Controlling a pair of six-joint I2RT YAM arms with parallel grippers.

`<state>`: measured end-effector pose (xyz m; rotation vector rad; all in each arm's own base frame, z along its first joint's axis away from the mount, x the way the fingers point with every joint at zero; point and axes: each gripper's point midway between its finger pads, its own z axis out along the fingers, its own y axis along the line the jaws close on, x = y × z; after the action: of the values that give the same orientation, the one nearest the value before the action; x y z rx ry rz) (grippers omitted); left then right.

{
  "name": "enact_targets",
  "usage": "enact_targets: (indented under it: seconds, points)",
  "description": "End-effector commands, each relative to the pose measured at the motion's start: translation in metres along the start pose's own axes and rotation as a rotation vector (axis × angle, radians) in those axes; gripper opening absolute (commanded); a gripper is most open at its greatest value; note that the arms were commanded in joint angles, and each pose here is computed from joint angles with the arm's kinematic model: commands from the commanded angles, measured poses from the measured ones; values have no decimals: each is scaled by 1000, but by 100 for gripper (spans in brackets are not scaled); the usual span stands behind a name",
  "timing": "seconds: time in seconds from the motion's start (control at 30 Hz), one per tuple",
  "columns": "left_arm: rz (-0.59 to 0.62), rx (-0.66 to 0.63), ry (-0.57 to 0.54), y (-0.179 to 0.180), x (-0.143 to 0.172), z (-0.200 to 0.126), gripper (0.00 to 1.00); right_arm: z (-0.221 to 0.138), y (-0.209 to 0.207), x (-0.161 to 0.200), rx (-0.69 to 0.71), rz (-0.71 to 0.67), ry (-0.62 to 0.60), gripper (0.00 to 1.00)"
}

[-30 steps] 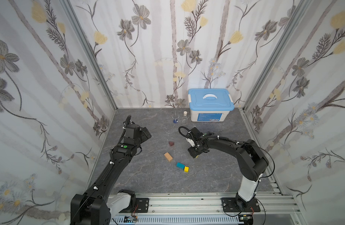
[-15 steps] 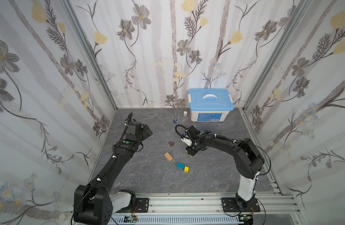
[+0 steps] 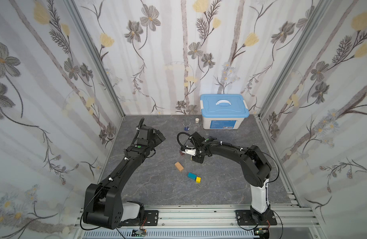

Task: Assemble a carrot with building blocks
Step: Place the building block at the center of the board, then adjust the building block at the center of the board.

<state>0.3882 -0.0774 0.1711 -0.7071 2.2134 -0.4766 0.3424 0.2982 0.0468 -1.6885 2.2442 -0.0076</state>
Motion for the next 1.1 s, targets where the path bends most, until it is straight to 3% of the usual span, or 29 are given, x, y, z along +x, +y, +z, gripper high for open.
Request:
enact_targets:
  seconds: [0.0, 0.17, 0.43, 0.57, 0.8, 0.97, 1.07]
  points:
    - [-67, 9, 38, -3, 6, 5, 99, 3, -6, 0, 23, -116, 14, 20]
    - [-70, -14, 70, 1, 13, 14, 97, 8, -5, 0, 1, -131, 3, 26]
    - [-37, -68, 154, 9, 34, 31, 95, 16, -11, 1, -5, -82, 4, 55]
    - [14, -80, 204, 7, 50, 34, 91, 0, -21, -3, 4, -9, -43, 63]
    - [117, -132, 392, 17, 108, 41, 84, -61, -50, -2, 63, 273, -154, 87]
    - [127, -181, 479, 22, 129, 66, 66, -62, -80, 24, 39, 626, -125, 85]
    - [150, -179, 523, 11, 138, 79, 66, -59, -92, 36, -16, 801, -125, 86]
